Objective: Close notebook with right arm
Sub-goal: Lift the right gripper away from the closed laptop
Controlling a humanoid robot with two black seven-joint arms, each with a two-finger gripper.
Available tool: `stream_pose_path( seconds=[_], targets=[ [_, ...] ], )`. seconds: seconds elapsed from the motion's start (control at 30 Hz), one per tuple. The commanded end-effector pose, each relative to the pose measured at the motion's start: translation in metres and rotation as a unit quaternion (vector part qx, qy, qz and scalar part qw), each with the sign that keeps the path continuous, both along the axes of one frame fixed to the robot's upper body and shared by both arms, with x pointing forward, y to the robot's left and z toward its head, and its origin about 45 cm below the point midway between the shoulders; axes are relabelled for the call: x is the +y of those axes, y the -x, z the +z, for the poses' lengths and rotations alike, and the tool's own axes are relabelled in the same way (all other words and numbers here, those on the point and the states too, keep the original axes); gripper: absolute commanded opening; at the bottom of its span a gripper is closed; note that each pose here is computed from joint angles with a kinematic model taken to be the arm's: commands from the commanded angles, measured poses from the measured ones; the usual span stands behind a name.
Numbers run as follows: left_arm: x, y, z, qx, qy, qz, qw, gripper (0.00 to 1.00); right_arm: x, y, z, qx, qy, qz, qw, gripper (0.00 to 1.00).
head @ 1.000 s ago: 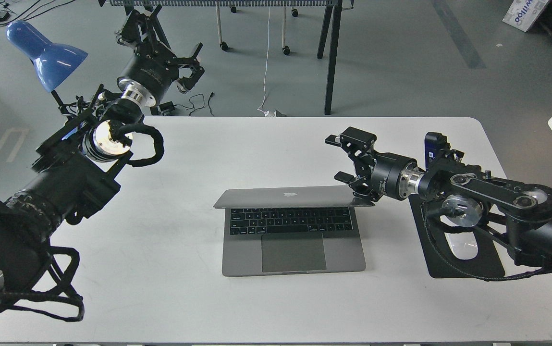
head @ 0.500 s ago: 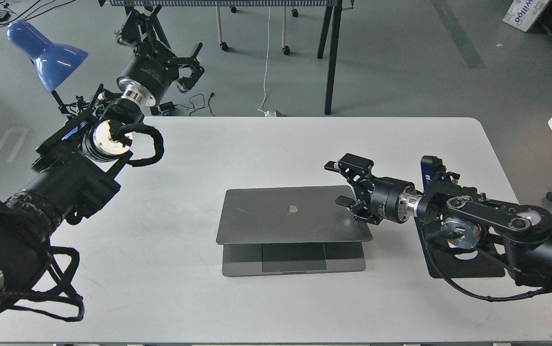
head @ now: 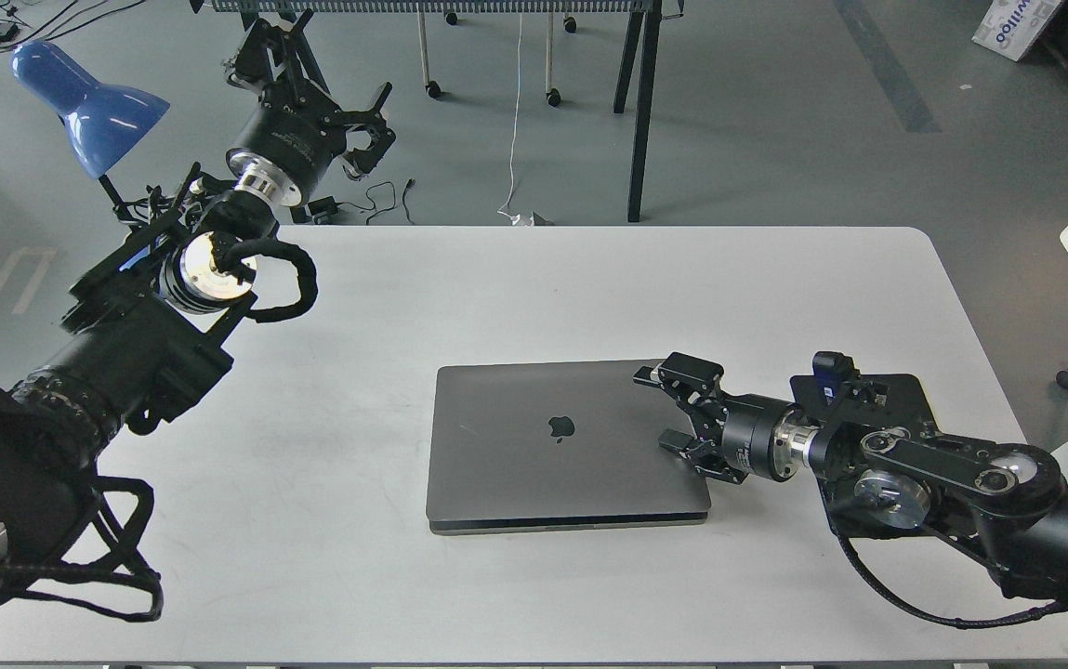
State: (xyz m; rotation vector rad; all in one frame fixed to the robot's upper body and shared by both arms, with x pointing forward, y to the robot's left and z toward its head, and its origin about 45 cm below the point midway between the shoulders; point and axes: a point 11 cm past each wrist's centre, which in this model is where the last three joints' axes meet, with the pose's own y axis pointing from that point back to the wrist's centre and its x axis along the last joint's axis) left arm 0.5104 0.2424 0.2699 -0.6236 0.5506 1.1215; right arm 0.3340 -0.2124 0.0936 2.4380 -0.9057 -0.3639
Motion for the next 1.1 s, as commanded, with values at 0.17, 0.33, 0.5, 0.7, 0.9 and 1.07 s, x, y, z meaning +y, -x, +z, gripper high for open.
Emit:
stream_pose_path(
  seconds=[0.17, 0.33, 0.5, 0.7, 0.9, 1.07],
  targets=[
    [0.0, 0.0, 0.0, 0.0, 0.0, 0.0, 1.0, 1.0, 0.0, 0.013, -0.015, 0.019, 0.0, -0.005, 1.0, 1.0],
    [0.0, 0.0, 0.0, 0.0, 0.0, 0.0, 1.0, 1.0, 0.001, 0.016, -0.018, 0.021, 0.0, -0.006, 1.0, 1.0],
    [0.0, 0.0, 0.0, 0.0, 0.0, 0.0, 1.0, 1.0, 0.0, 0.011, -0.012, 0.015, -0.007, -0.012, 1.0, 1.0],
    [0.0, 0.0, 0.0, 0.0, 0.0, 0.0, 1.0, 1.0, -0.01, -0.011, 0.022, -0.022, -0.033, -0.033, 0.999, 1.0],
    [0.0, 0.0, 0.0, 0.0, 0.0, 0.0, 1.0, 1.0, -0.042, -0.058, 0.108, -0.119, -0.082, -0.078, 0.986, 1.0],
    [0.0, 0.0, 0.0, 0.0, 0.0, 0.0, 1.0, 1.0, -0.076, -0.098, 0.164, -0.191, -0.125, -0.154, 0.961, 1.0]
  ],
)
